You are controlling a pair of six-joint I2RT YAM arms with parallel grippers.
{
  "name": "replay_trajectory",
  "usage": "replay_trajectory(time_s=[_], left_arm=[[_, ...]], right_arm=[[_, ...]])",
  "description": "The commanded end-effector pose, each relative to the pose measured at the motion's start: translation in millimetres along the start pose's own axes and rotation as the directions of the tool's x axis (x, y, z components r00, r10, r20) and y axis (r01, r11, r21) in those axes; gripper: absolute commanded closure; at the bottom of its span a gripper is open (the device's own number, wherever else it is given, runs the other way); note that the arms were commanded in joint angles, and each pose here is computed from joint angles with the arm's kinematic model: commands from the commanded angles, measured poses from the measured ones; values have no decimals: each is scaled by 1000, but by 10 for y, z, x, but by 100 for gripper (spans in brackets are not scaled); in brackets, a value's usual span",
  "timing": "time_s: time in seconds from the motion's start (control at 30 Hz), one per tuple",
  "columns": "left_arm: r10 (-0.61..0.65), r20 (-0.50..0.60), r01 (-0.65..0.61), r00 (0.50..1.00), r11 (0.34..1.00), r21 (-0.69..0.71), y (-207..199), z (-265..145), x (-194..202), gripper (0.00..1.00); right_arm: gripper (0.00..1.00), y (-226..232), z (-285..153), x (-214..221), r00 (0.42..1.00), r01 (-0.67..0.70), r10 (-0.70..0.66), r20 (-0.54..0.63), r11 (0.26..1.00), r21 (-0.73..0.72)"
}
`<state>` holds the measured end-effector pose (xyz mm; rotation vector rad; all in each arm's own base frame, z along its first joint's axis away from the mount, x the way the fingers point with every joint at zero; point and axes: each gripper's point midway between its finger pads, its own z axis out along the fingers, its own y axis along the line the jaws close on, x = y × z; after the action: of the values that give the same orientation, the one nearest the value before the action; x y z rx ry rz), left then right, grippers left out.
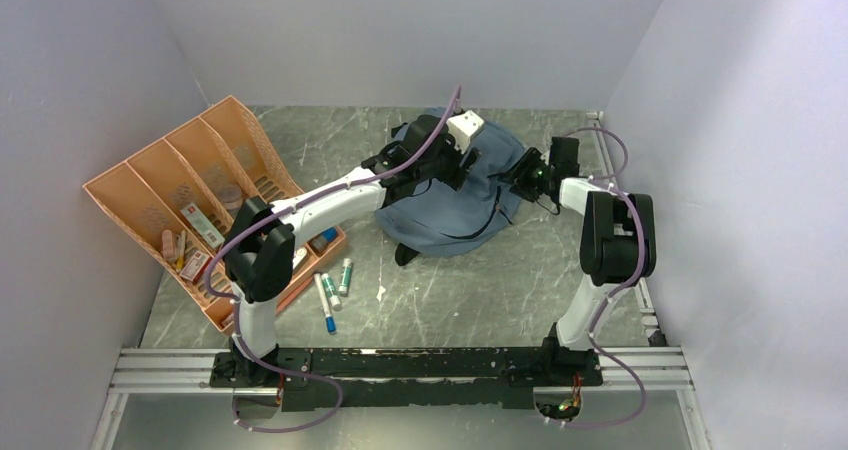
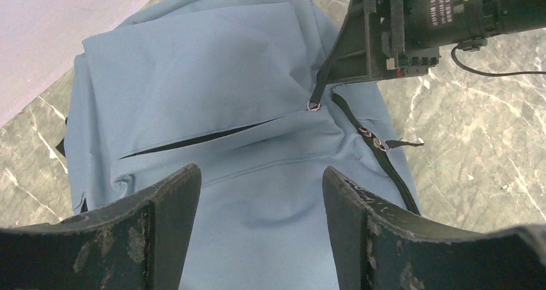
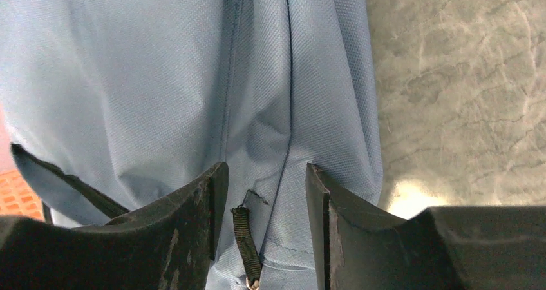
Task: Pack the student bag
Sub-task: Unzip the student bag at the center of the board.
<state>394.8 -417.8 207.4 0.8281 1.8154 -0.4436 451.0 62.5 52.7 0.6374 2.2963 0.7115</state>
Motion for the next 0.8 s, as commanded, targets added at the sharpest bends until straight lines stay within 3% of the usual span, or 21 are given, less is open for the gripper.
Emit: replay_trajectory(time_s=[0.0,0.3,0.6,0.77], left_arm=[[23,5,-23,1000,1000,21,-48,-56,-42,27],[28,-25,-27,999,999,20,-44,-82,87,27],[41,-40,-40,998,999,8,-21,-84,155,27],[39,-36,-39,999,999,1,-12,-109,152,27]], right_arm=[[48,-146,128,151,997,36,-32,-64,998,59],[46,-253,318,375,985,153,-135,-107,971,183],[46,-257,163,209,971,240,-233,-57,927,287],[42,-189,-142,21,961,243,-273,44,912,331]])
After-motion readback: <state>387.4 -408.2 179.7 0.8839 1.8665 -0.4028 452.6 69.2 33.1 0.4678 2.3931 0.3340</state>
